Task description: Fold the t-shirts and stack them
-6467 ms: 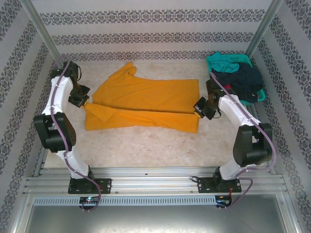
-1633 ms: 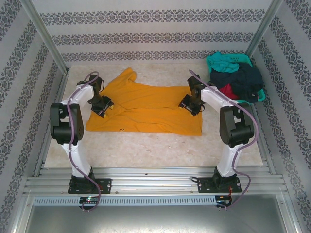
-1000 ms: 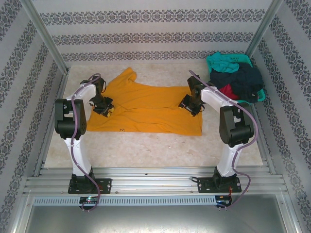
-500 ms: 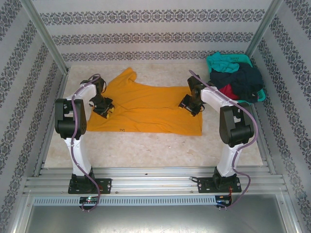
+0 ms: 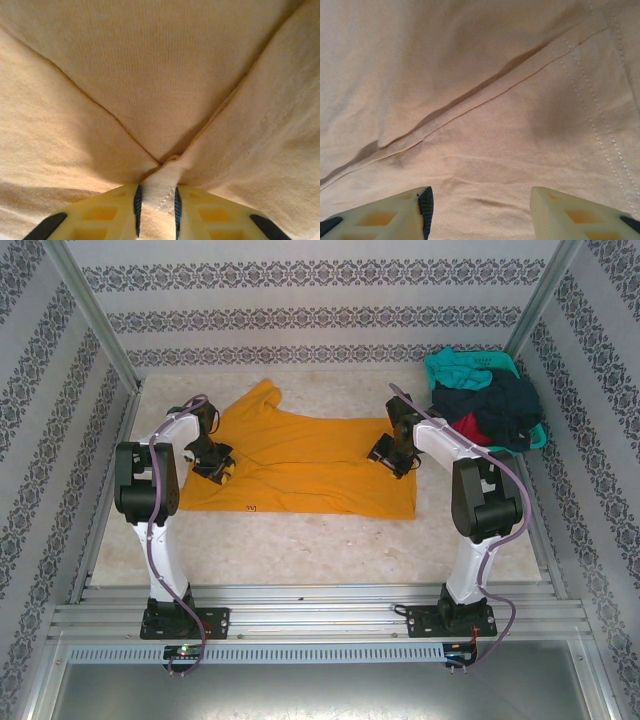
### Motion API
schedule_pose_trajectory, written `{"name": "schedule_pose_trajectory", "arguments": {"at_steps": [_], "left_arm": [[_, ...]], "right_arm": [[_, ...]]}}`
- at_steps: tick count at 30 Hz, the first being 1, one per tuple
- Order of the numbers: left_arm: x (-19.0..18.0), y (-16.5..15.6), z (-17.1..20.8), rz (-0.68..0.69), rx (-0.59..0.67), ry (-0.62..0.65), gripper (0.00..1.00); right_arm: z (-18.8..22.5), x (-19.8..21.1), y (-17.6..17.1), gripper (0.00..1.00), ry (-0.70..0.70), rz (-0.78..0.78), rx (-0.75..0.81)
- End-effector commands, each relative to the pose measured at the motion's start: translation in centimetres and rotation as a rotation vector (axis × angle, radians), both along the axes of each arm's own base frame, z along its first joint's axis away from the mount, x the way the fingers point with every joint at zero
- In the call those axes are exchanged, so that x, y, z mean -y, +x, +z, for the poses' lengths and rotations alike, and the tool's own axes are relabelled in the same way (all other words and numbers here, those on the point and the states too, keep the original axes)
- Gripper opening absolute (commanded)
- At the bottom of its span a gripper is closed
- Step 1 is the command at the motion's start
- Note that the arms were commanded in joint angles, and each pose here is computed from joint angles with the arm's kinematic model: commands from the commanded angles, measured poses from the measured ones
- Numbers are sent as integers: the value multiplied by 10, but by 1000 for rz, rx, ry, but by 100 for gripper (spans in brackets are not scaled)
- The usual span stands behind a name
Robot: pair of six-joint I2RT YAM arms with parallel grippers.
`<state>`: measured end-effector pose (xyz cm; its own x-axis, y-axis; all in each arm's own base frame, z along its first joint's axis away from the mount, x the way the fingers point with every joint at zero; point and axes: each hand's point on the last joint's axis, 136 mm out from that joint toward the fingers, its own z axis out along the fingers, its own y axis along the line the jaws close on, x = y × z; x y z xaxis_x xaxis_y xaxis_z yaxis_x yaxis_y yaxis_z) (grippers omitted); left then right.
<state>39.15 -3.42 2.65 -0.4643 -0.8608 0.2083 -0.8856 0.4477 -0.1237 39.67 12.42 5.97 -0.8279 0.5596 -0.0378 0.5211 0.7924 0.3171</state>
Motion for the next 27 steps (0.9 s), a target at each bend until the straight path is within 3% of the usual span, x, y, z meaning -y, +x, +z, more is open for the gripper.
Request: {"name": "schedule_pose_trajectory", "arguments": {"at_steps": [1,4,9,19,27], "left_arm": [[5,-3,-11,13,-21,-13,24],[7,0,-12,15,-14,-21,10],[8,4,-8,11,-3,-27,0],[16,26,34,2,93,-30,0],[34,55,31,60,147,-93,0]], "right_arm": [[6,2,7,54,8,-13,7],[6,1,7,54,12,-13,5],[8,1,9,54,10,-16,8],[9,1,10,54,12,-21,10],[7,-2,12,54,21,-28,12]]}}
